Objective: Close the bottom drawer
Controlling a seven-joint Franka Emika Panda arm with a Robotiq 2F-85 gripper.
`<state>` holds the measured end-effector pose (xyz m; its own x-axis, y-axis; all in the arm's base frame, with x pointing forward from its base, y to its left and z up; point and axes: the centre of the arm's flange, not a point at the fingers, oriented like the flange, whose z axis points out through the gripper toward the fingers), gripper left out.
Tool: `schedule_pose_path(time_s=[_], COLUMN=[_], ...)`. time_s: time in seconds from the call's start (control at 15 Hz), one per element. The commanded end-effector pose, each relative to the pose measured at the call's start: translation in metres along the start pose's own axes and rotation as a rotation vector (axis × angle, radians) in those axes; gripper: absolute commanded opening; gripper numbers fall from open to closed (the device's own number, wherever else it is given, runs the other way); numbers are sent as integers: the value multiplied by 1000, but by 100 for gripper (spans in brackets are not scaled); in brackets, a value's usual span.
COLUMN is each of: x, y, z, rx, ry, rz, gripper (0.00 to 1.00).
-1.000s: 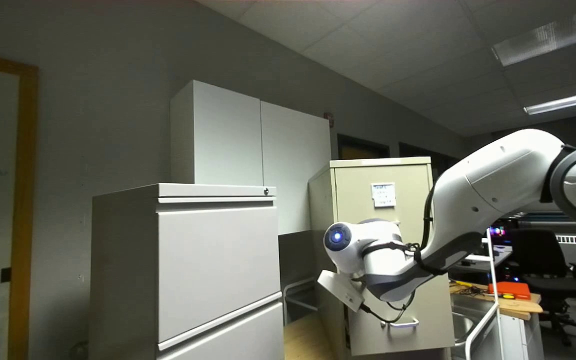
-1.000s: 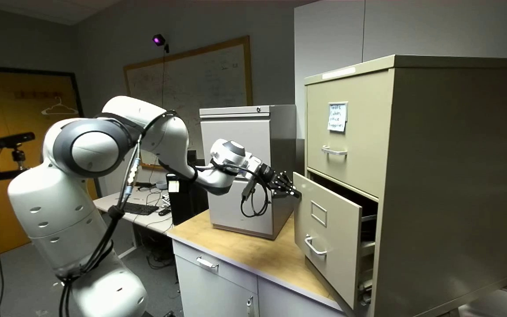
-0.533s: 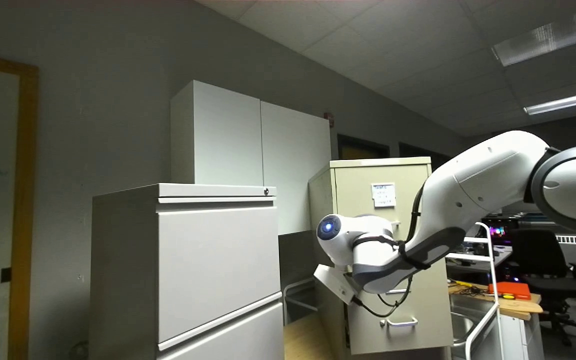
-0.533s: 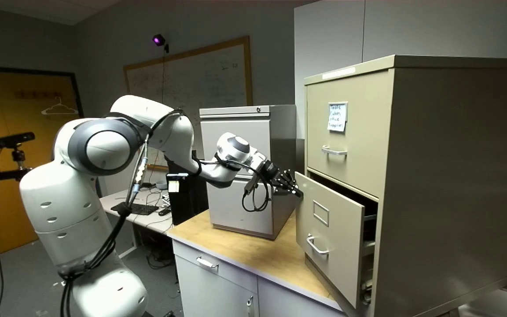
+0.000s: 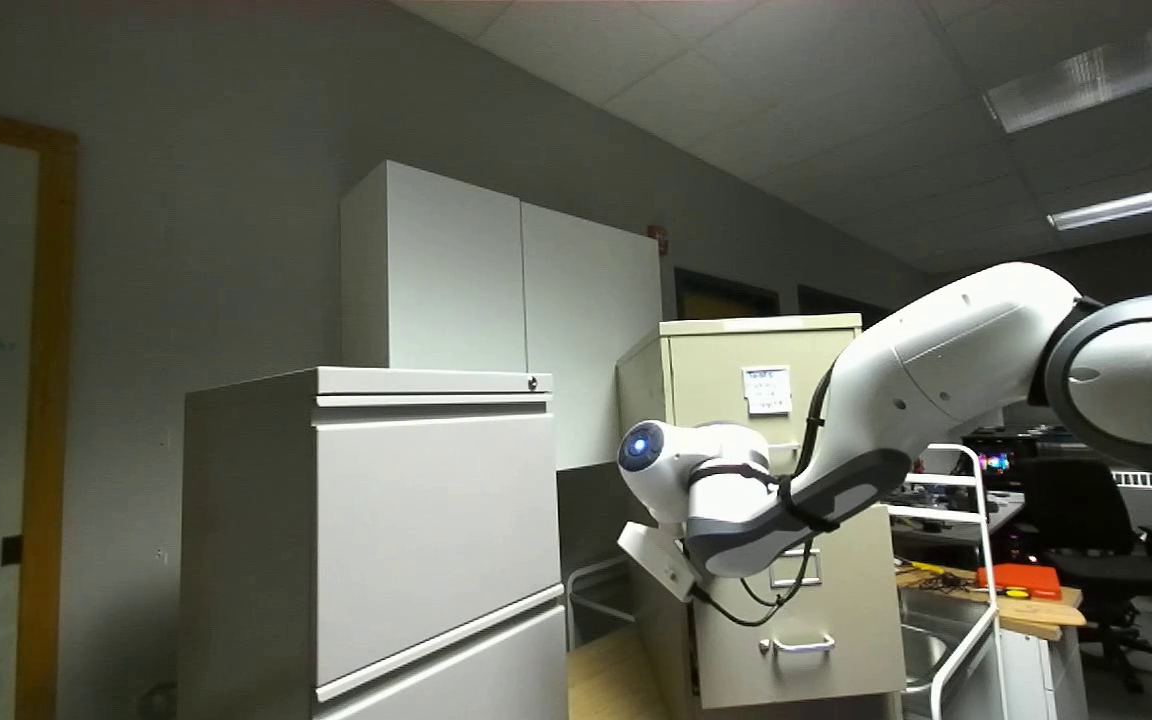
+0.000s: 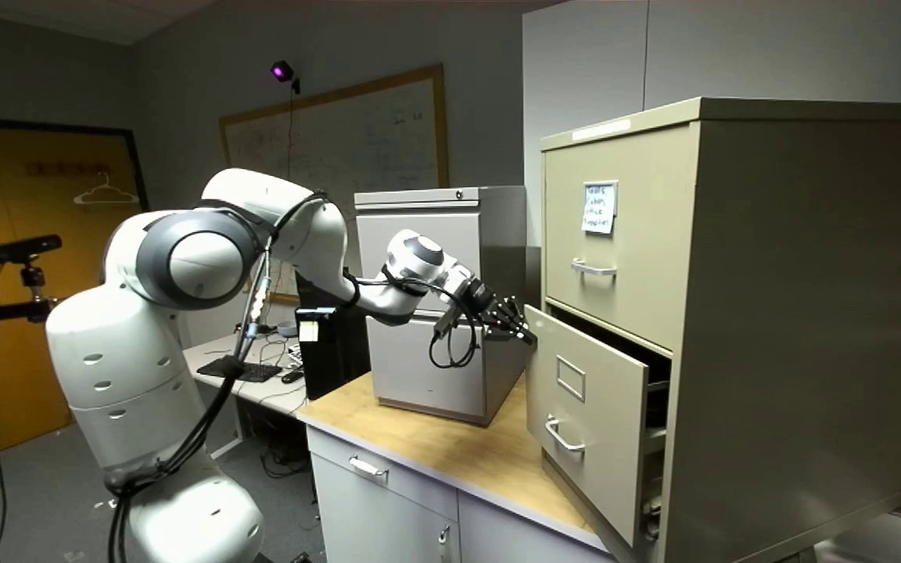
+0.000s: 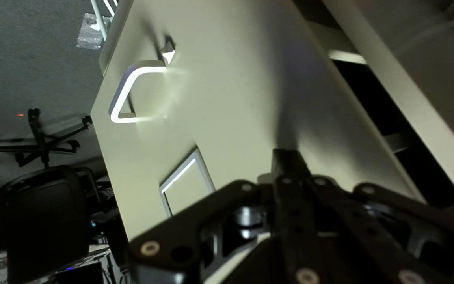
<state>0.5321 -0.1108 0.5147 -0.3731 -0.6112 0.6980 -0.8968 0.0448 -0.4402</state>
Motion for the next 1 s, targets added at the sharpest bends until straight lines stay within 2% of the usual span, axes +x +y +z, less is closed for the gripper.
schedule_pose_path(time_s=[0.0,0.2,0.53,0.73,0.8,0.93], x=[4,5,-1,-6,-10,-25], y=[-54,-64,-59,-48,-44,-38], z=[-12,-20,-16,-30,-36,-45], rx=[87,96,83,108,126,189], ry=[26,37,58,-15,-50,-68], rz=[-4,4,-7,-30,-39,-35], gripper=[0,0,0,0,0,0])
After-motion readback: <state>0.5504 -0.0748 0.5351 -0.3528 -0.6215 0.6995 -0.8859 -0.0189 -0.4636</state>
